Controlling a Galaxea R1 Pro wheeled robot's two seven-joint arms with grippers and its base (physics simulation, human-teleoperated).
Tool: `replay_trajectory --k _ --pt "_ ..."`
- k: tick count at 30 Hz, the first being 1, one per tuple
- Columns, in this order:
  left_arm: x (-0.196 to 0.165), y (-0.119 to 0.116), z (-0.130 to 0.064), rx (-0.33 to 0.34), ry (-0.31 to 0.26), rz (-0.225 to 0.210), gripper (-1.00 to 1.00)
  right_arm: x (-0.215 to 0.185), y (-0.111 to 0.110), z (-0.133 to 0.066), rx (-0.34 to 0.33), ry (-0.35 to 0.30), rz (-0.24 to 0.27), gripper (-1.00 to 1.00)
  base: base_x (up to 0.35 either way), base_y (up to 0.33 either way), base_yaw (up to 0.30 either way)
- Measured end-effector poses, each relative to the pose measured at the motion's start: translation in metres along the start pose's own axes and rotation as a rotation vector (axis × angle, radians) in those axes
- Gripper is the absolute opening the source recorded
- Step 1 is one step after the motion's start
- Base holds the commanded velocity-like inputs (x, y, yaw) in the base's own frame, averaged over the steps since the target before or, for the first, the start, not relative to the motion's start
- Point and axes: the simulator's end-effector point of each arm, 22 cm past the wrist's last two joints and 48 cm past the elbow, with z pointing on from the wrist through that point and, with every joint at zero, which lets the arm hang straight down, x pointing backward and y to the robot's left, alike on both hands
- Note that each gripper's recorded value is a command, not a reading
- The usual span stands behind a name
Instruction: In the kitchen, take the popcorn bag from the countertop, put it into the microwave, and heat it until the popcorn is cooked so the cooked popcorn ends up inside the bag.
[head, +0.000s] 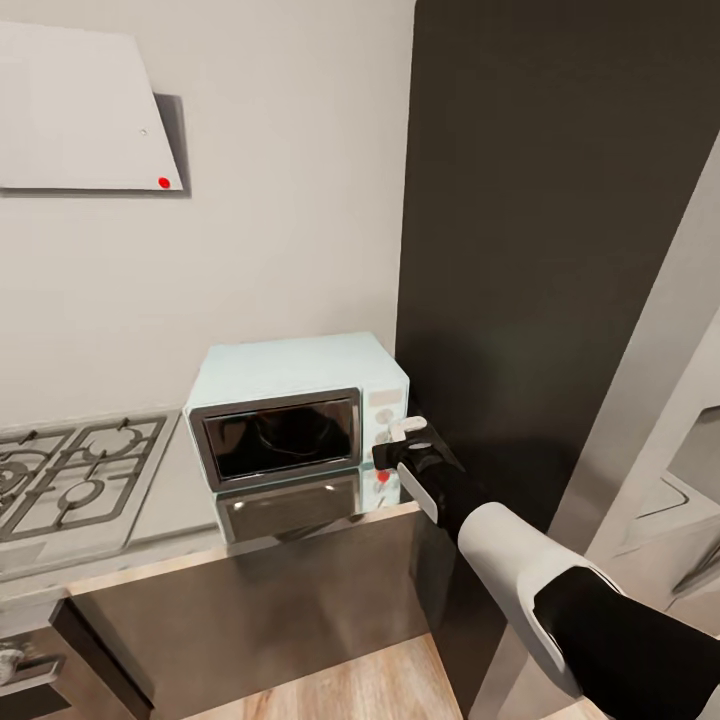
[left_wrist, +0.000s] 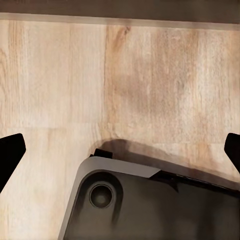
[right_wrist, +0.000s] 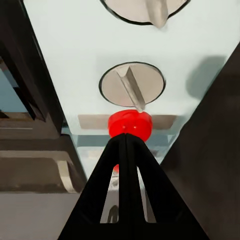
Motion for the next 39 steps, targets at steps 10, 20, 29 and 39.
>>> replay_trajectory --k 10,20,29,39 --pt "0.000 0.000 0.000 0.000 0.000 0.000 1.00 0.005 0.000 0.001 0.000 0.007 0.001 -1.00 0.000 0.000 0.000" --pt "0.000 0.000 0.000 0.000 0.000 0.000 1.00 0.022 -0.006 0.005 0.015 0.024 0.003 -1.00 0.077 0.000 0.000" --pt "0.000 0.000 0.000 0.000 0.000 0.000 1.00 0.021 -0.007 0.006 0.015 0.016 0.003 -1.00 0.027 0.000 0.000" --pt "0.000 0.000 0.000 -0.001 0.000 -0.001 1.00 0.030 -0.006 0.007 0.015 0.028 0.006 -1.00 0.000 0.000 0.000"
